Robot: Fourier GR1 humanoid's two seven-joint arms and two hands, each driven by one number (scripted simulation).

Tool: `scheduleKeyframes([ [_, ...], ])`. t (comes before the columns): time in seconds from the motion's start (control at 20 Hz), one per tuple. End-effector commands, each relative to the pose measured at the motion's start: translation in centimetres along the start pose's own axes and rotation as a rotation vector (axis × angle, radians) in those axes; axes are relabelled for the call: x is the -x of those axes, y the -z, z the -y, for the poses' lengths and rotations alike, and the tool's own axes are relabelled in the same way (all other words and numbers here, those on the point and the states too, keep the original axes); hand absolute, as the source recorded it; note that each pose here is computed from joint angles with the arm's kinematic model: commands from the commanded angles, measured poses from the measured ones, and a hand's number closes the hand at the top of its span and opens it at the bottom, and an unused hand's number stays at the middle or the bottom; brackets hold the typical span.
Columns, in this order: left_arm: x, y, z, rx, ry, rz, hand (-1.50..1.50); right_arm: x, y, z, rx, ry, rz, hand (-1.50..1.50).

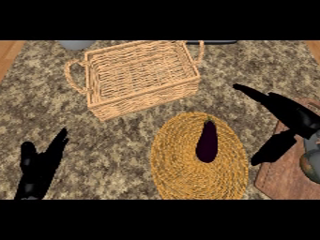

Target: Pick the eggplant from the placemat and place it in the basket

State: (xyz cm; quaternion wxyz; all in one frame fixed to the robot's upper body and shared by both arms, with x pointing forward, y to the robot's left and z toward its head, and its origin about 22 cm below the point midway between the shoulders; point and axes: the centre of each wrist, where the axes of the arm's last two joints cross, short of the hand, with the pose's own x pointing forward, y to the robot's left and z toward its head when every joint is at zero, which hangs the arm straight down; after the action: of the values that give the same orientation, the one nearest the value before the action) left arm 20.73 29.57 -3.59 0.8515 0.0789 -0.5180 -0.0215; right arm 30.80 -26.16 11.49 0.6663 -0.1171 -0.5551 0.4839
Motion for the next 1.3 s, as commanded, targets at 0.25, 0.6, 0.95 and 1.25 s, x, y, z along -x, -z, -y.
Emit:
scheduleKeyframes([
  [0.25,2.2,-0.7,1.2,-0.005,-0.011,-0.081,0.00,1.6,2.7,-2.7,0.000,-0.002,0.014,-1.50],
  [0.6,1.1,0.8,0.4,-0.002,-0.022,-0.082,0.00,1.8,2.8,-4.4,0.011,-0.005,-0.004,-1.50],
  [0.95,1.6,-0.7,0.6,-0.005,-0.016,-0.080,0.00,3.8,4.5,-5.8,0.011,0.001,0.006,-1.50],
  [1.25,2.2,-0.5,-0.2,-0.001,-0.016,-0.067,0.00,1.2,7.0,-8.4,-0.012,-0.029,-0.018,-1.50],
])
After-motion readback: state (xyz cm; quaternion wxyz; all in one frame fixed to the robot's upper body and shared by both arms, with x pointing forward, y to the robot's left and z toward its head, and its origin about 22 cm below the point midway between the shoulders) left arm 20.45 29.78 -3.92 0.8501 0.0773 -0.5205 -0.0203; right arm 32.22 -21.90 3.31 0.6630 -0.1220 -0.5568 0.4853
